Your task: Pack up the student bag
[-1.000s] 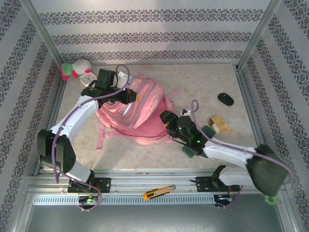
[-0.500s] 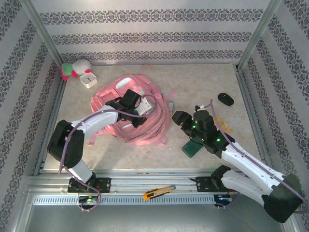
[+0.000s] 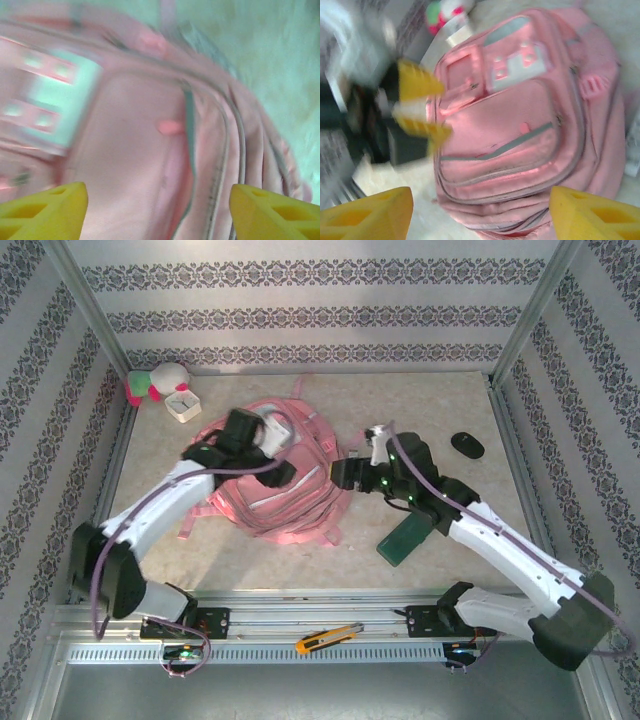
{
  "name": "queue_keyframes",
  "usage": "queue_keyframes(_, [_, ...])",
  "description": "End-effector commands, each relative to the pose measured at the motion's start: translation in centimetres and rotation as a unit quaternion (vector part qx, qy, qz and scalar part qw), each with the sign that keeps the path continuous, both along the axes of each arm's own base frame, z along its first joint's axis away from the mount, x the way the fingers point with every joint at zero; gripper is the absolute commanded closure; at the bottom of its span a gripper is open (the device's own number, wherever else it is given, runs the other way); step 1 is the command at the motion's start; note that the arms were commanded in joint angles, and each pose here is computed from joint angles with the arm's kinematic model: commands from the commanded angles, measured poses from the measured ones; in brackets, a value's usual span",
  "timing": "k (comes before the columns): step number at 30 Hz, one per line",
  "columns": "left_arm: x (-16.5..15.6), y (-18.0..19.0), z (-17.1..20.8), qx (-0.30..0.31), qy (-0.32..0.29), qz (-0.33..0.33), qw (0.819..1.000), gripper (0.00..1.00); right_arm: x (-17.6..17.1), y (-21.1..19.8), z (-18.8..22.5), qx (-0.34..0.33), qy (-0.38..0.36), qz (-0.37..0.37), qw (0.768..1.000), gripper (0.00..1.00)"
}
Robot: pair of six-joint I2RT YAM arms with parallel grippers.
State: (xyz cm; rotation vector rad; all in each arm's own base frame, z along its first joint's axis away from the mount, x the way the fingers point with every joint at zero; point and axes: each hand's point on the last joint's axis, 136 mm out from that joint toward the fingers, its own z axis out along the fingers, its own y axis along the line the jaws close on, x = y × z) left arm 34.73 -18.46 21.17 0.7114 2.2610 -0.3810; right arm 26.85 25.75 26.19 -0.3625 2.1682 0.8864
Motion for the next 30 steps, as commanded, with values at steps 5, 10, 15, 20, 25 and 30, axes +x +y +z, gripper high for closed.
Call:
queue_keyframes(5, [-1.2, 7.6, 3.1, -0.149, 0.061, 0.177, 0.971, 0.23, -3.3, 4.5, -3.7, -0.281, -0.148, 0.316, 0.894, 0.30])
queue_keyframes(10, [-3.6, 11.6, -1.6, -0.142, 0.136, 0.269, 0.943, 0.23, -4.0, 7.1, -8.3, -0.387, -0.200, 0.449, 0.780, 0.31])
queue_keyframes(15, [-5.1, 12.1, -3.6, -0.172, 0.154, 0.287, 0.930, 0.23, -4.7, 9.5, -13.2, -0.436, -0.202, 0.515, 0.710, 0.32])
queue_keyframes(20, [-5.7, 12.3, -4.8, -0.175, 0.167, 0.297, 0.924, 0.23, -4.6, 10.6, -17.0, -0.451, -0.185, 0.538, 0.688, 0.32])
queue_keyframes(25, [-6.2, 12.1, -5.8, -0.181, 0.180, 0.299, 0.920, 0.23, -3.5, 10.5, -20.3, -0.482, -0.183, 0.534, 0.670, 0.34])
queue_keyframes(30, [-5.9, 12.1, -5.8, -0.193, 0.175, 0.304, 0.916, 0.24, -0.1, 9.7, -21.3, -0.554, -0.237, 0.470, 0.645, 0.57])
